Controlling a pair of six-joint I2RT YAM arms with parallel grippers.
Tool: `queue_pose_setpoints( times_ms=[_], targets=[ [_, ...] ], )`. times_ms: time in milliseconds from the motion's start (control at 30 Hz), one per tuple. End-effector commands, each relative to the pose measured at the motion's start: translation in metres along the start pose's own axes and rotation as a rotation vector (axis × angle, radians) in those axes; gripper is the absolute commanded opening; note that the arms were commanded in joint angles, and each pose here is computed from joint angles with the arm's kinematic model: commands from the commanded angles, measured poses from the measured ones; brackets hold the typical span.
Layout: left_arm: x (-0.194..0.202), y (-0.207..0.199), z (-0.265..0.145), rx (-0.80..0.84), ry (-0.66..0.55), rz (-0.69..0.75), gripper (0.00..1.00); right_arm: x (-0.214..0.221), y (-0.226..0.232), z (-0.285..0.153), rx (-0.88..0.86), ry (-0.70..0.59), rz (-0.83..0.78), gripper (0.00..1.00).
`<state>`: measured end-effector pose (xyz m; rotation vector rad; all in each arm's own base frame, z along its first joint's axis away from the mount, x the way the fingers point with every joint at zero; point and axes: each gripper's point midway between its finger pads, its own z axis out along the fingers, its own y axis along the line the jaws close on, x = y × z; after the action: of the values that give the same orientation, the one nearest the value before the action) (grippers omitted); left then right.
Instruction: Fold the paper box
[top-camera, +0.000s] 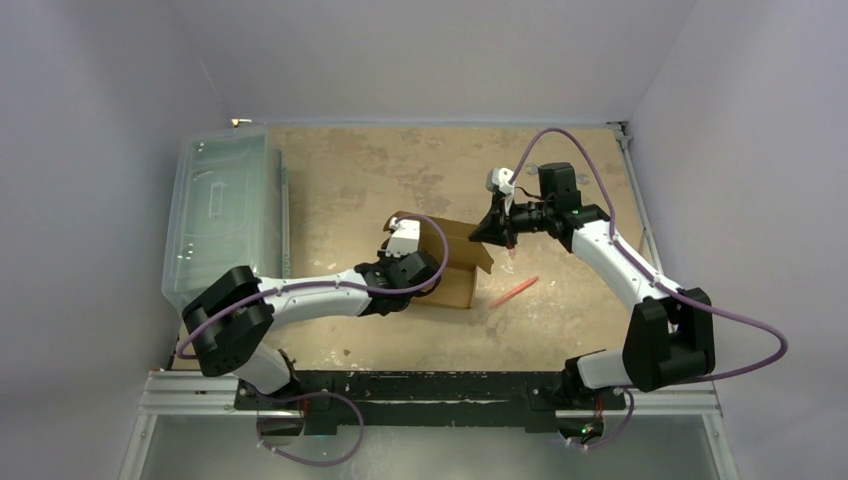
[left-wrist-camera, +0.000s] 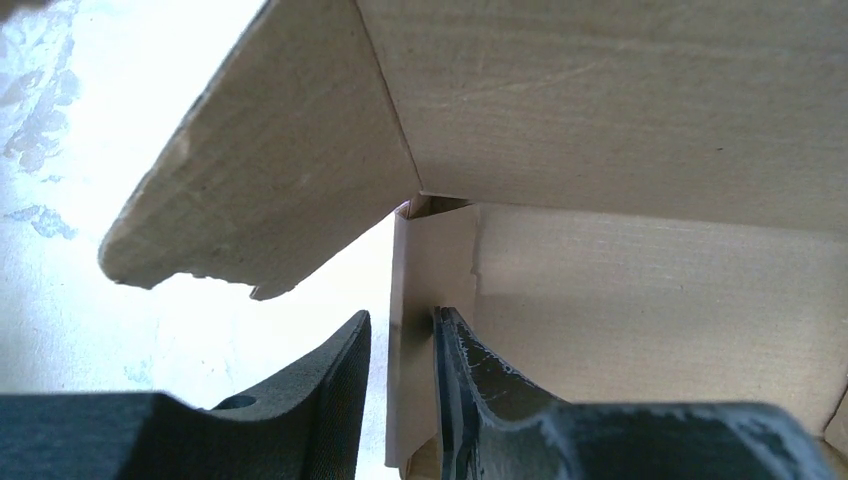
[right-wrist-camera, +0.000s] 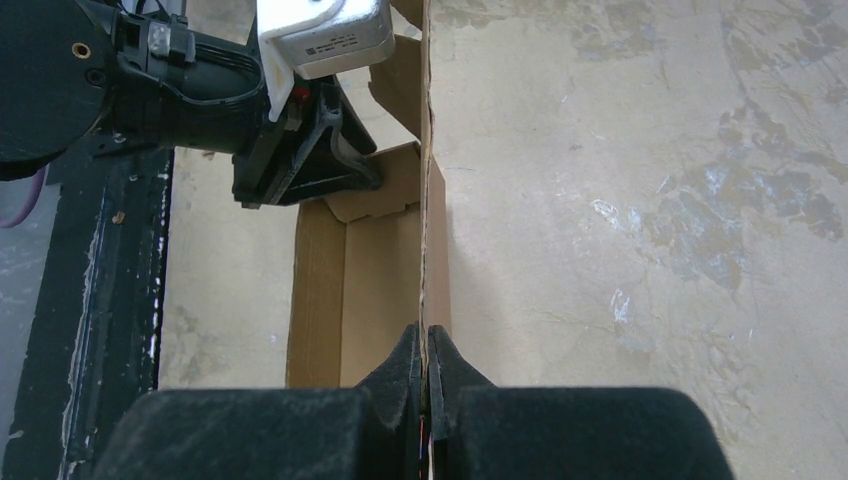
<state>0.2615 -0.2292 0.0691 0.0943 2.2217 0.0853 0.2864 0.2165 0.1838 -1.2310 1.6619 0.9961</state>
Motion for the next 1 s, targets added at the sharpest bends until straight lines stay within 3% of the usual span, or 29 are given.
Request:
queue_pose_setpoints(
  times_ms=[0,133,300,600,800,967],
  targets=[
    [-0.007,-0.006,-0.002,-0.002,0.004,0.004,0.29,-0.011,0.003,-0.003,0.009,-0.021,-0.037,0.0],
    [0.01,-0.001,0.007,-0.049,0.052,0.049,0.26,-0.011,0.003,-0.003,0.008,-0.02,-0.037,0.0],
    [0.025,0.0,0.018,-0.071,0.074,0.074,0.0,-0.011,0.004,-0.003,0.008,-0.021,-0.039,0.0],
    [0.016,0.018,0.023,-0.207,0.037,0.156,0.0,-0.011,0.003,-0.002,0.008,-0.02,-0.039,0.0],
    [0.039,0.017,0.031,-0.203,0.094,0.188,0.08,-0.011,0.004,-0.003,0.007,-0.021,-0.041,0.0],
    [0.038,0.02,0.03,-0.194,0.081,0.18,0.09,-0.01,0.004,-0.001,0.004,-0.019,-0.036,0.0]
  ],
)
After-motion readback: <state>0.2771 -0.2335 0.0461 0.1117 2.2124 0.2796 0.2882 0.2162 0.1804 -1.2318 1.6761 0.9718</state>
